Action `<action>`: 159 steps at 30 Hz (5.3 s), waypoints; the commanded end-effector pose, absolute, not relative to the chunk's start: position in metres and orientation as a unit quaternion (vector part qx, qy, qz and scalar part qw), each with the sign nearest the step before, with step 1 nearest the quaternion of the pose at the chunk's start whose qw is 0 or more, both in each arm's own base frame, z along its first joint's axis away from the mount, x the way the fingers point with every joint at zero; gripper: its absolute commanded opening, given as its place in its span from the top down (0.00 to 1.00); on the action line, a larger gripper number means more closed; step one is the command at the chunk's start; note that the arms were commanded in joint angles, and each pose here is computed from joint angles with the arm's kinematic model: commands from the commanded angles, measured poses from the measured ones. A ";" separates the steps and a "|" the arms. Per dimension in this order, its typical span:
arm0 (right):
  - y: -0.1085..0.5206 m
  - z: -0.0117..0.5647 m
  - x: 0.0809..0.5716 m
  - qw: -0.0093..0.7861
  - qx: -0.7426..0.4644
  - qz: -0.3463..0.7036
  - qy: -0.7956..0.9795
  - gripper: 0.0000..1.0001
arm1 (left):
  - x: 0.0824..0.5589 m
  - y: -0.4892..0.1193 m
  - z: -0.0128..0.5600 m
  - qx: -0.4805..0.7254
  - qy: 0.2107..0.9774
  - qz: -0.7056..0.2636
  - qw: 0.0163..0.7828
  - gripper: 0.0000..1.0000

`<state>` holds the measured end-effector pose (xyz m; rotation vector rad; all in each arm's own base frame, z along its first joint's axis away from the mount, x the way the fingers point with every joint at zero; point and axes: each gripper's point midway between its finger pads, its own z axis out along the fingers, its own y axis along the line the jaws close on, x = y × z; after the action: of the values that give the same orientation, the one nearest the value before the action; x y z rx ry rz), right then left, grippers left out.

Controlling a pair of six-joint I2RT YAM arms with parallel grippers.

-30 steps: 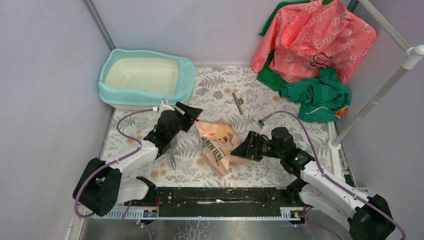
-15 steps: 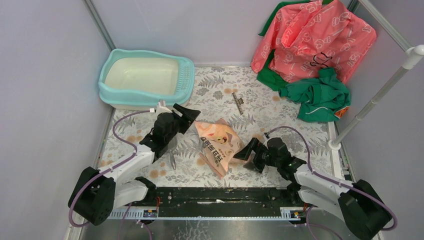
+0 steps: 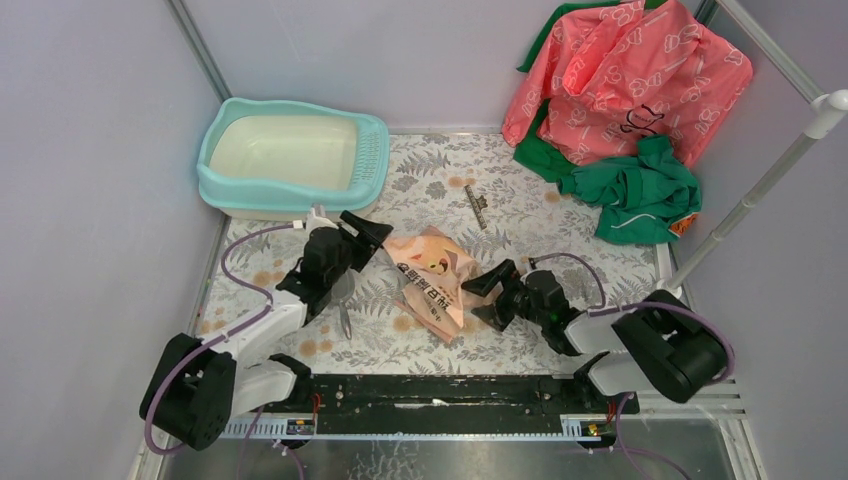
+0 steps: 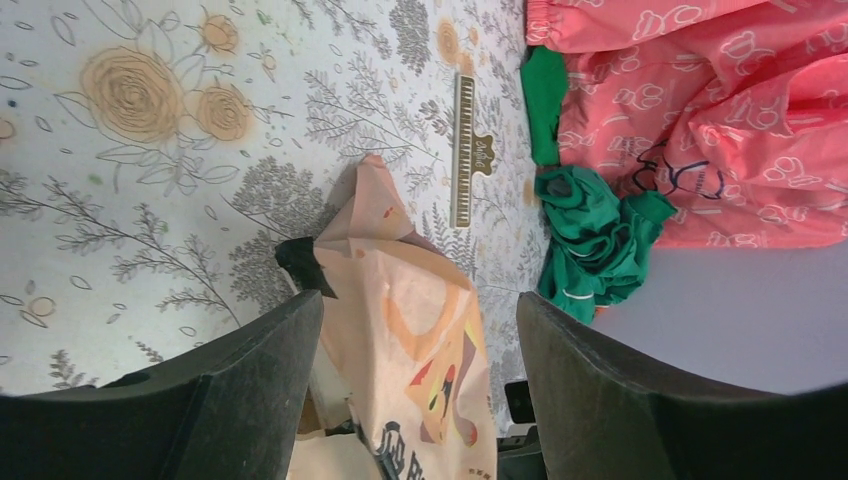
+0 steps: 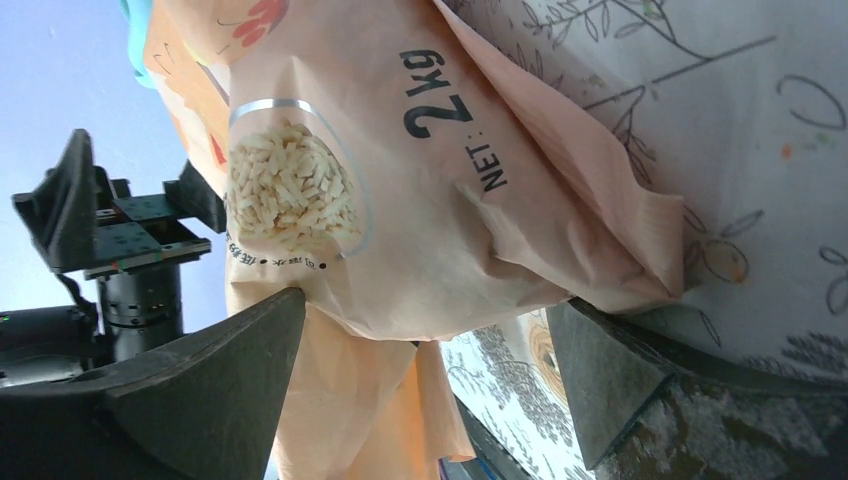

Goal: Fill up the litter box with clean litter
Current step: Open the cat litter bag at the center of the board.

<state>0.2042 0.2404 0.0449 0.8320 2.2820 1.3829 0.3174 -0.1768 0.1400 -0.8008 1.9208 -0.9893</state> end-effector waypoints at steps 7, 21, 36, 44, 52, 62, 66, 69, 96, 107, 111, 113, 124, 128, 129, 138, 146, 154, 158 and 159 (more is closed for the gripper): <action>0.238 0.058 0.259 0.235 0.345 0.514 0.749 0.14 | 0.330 -0.176 0.125 -0.286 0.790 -0.361 0.406 0.22; 0.188 0.036 0.287 0.257 0.389 0.502 0.729 0.70 | 0.356 -0.235 0.114 -0.207 0.839 -0.330 0.380 0.27; 0.133 0.049 0.303 0.319 0.362 0.439 0.757 0.47 | 0.387 -0.298 0.122 -0.165 0.837 -0.356 0.382 0.27; 0.121 0.079 0.271 0.365 0.254 0.368 0.817 0.12 | 0.366 -0.281 0.136 -0.167 0.834 -0.355 0.388 0.24; 0.113 0.089 0.235 0.406 0.188 0.346 0.825 0.06 | 0.345 -0.267 0.135 -0.173 0.841 -0.348 0.377 0.18; 0.125 0.075 0.234 0.396 0.141 0.355 0.835 0.11 | 0.330 -0.234 0.157 -0.188 0.836 -0.317 0.407 0.02; 0.145 0.080 0.232 0.400 0.106 0.370 0.832 0.12 | 0.329 -0.228 0.159 -0.193 0.836 -0.313 0.406 0.01; 0.163 0.087 0.230 0.407 0.081 0.371 0.831 0.12 | 0.328 -0.225 0.158 -0.194 0.837 -0.310 0.407 0.01; 0.199 0.190 0.208 0.416 0.076 0.461 0.780 0.89 | 0.304 -0.202 0.163 -0.183 0.840 -0.301 0.413 0.01; 0.220 0.185 0.199 0.328 0.147 0.554 0.751 0.93 | 0.291 -0.213 0.146 -0.223 0.832 -0.349 0.369 0.01; 0.223 0.184 0.195 0.308 0.168 0.587 0.729 0.97 | 0.294 -0.214 0.134 -0.254 0.822 -0.360 0.361 0.01; 0.223 0.185 0.193 0.304 0.171 0.592 0.726 0.98 | 0.296 -0.217 0.130 -0.266 0.817 -0.368 0.356 0.01; 0.218 0.181 0.187 0.280 0.205 0.622 0.702 1.00 | 0.319 -0.244 0.131 -0.319 0.758 -0.457 0.339 0.01; 0.218 0.181 0.186 0.274 0.210 0.629 0.696 1.00 | 0.325 -0.248 0.121 -0.334 0.755 -0.455 0.334 0.01; 0.218 0.181 0.186 0.273 0.211 0.630 0.696 1.00 | 0.326 -0.247 0.118 -0.342 0.754 -0.451 0.334 0.01; 0.217 0.184 0.184 0.269 0.215 0.639 0.688 1.00 | 0.328 -0.243 0.113 -0.383 0.711 -0.480 0.343 0.01; 0.216 0.181 0.182 0.263 0.216 0.639 0.689 1.00 | 0.330 -0.245 0.121 -0.392 0.688 -0.498 0.353 0.01; 0.215 0.179 0.180 0.259 0.216 0.640 0.690 1.00 | 0.334 -0.244 0.130 -0.394 0.677 -0.496 0.373 0.06; 0.215 0.180 0.180 0.261 0.212 0.639 0.692 1.00 | 0.331 -0.239 0.135 -0.396 0.678 -0.485 0.386 0.07; 0.215 0.180 0.180 0.263 0.211 0.637 0.694 1.00 | 0.330 -0.237 0.139 -0.396 0.676 -0.483 0.392 0.07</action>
<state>0.1860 0.2103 0.1522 0.6778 1.9382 1.6426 0.3251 -0.2443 0.1109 -1.0228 1.8281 -1.2270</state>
